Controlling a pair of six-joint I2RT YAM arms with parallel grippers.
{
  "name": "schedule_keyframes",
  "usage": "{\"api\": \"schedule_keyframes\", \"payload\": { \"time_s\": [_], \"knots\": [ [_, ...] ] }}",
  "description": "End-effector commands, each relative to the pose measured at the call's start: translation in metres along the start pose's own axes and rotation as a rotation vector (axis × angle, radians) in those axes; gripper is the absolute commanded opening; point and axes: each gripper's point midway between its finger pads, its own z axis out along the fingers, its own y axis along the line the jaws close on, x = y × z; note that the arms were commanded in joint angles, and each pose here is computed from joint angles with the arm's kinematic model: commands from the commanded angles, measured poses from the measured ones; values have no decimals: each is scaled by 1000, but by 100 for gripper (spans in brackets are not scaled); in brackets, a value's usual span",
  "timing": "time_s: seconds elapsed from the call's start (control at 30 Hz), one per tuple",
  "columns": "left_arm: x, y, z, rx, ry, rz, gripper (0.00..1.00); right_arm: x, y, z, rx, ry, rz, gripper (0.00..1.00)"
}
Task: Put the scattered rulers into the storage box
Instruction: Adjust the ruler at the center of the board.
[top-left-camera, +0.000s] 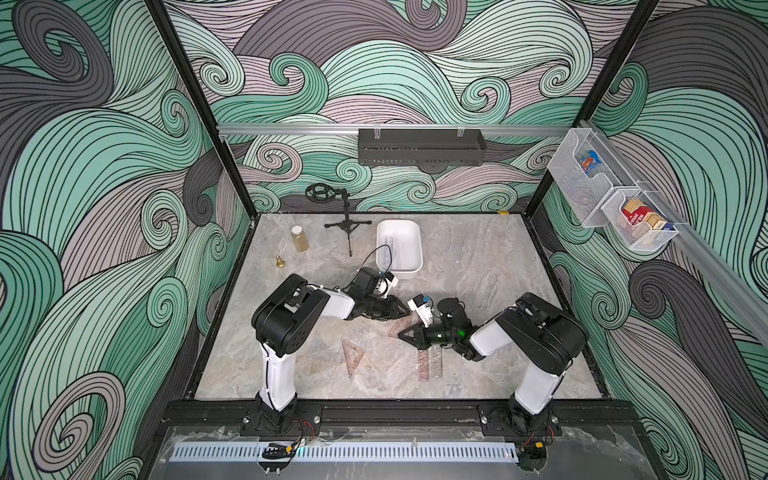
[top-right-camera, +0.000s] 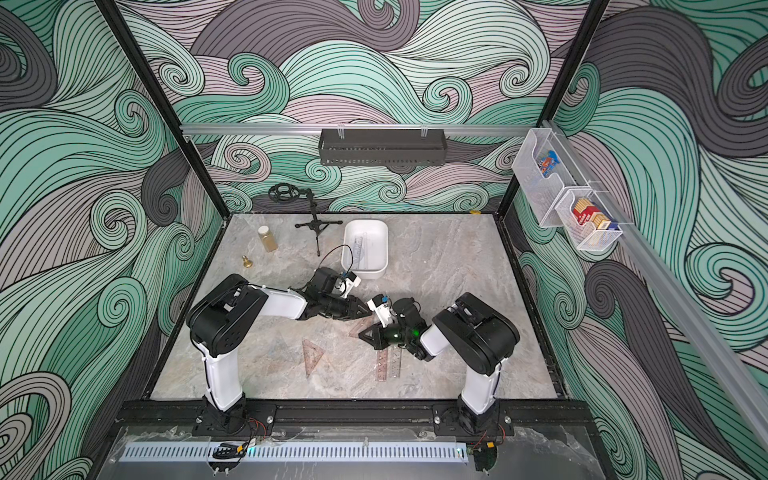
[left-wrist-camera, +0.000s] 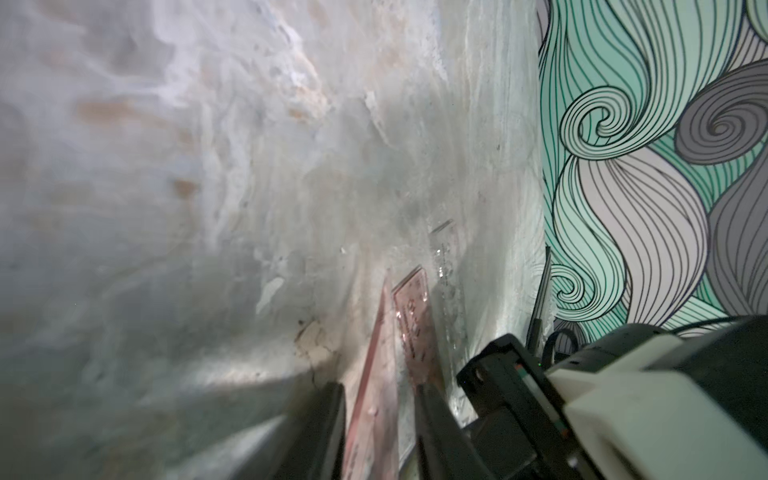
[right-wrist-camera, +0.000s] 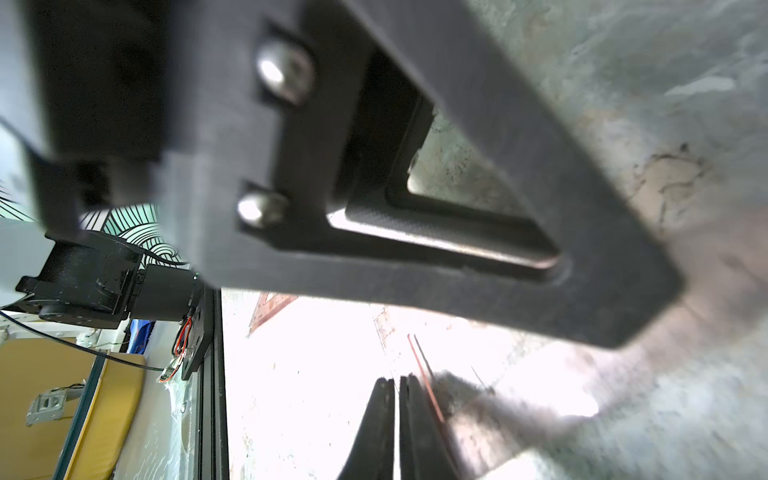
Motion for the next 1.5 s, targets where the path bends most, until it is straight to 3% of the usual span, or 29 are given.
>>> {"api": "schedule_keyframes", "payload": {
  "time_s": [0.0,0.2,0.47,0.73,0.87,1.0,1.27,1.47],
  "knots": [
    [76,63,4,-198,198,-185,23,47,-41,-5,137,123,120,9],
    [83,64,2,-204,216,-185,0,47,-41,-5,133,124,122,9],
    [81,71,-23,-253,174,-206,0,-19,6,-29,70,-38,37,15],
    [76,69,-50,-284,133,-226,0,-12,-16,-40,187,-34,52,21],
    [72,68,-64,-307,113,-221,14,-8,-27,-42,240,-27,60,29],
    [68,71,-75,-312,89,-241,21,-3,-33,-40,260,-6,64,32],
    [68,75,-86,-304,61,-284,23,-1,-43,-26,272,31,72,37],
    [68,79,-98,-301,24,-318,25,-23,-40,0,239,45,32,37]
  ]
}}
